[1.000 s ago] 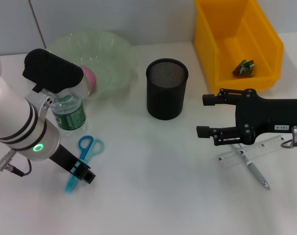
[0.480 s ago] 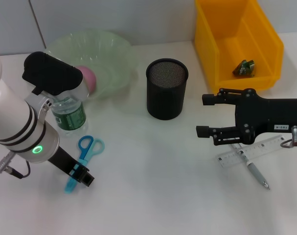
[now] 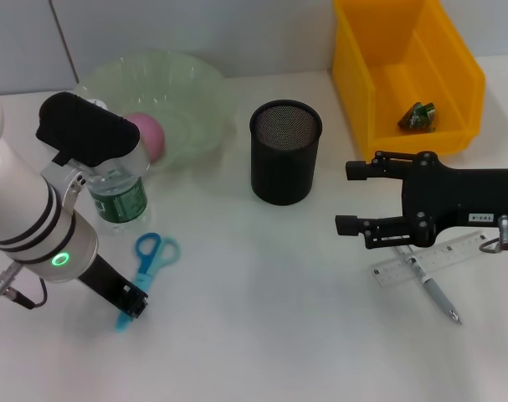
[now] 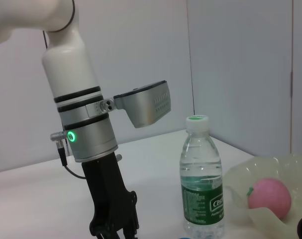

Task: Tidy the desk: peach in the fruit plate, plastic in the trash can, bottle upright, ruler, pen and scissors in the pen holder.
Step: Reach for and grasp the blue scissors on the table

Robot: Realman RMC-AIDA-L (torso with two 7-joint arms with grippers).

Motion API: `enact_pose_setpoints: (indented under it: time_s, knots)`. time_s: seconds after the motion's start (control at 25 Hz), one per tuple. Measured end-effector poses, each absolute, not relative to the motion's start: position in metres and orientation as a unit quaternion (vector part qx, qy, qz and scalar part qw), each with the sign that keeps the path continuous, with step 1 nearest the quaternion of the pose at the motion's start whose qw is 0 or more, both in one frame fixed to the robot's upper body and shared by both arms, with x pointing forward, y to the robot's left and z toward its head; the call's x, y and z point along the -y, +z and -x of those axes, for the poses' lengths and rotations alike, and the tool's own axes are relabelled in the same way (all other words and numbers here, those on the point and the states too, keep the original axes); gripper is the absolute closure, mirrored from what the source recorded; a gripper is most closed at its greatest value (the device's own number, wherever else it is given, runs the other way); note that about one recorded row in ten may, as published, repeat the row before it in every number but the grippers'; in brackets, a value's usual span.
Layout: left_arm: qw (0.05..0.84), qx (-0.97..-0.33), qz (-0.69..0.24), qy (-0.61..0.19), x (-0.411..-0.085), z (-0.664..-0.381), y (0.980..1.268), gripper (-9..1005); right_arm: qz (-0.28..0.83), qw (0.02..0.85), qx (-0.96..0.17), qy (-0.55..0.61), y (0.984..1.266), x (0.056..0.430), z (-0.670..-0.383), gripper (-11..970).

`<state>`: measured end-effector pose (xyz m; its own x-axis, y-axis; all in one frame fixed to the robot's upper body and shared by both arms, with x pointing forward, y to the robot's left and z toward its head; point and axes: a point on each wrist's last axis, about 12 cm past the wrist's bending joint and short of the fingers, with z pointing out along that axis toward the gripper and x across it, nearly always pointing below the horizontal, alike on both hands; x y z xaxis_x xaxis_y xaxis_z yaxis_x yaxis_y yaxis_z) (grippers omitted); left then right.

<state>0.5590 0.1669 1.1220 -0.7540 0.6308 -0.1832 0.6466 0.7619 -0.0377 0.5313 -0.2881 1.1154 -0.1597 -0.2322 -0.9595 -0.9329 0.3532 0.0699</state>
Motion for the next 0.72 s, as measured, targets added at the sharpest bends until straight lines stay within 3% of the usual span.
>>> enact_pose_setpoints:
  time_s: [0.4,0.72]
  knots:
    - [0.079,-0.936,-0.341,-0.050,-0.1672,-0.5591,1.1217,745,0.436,0.478,-0.667,0.369,1.1163,0.2869,-0.5319,131]
    - [0.077,-0.935,-0.343,-0.048,-0.1667,-0.5586,1.1212,744,0.435,0.479,-0.667,0.369,1.1168,0.2870,-0.5320,131]
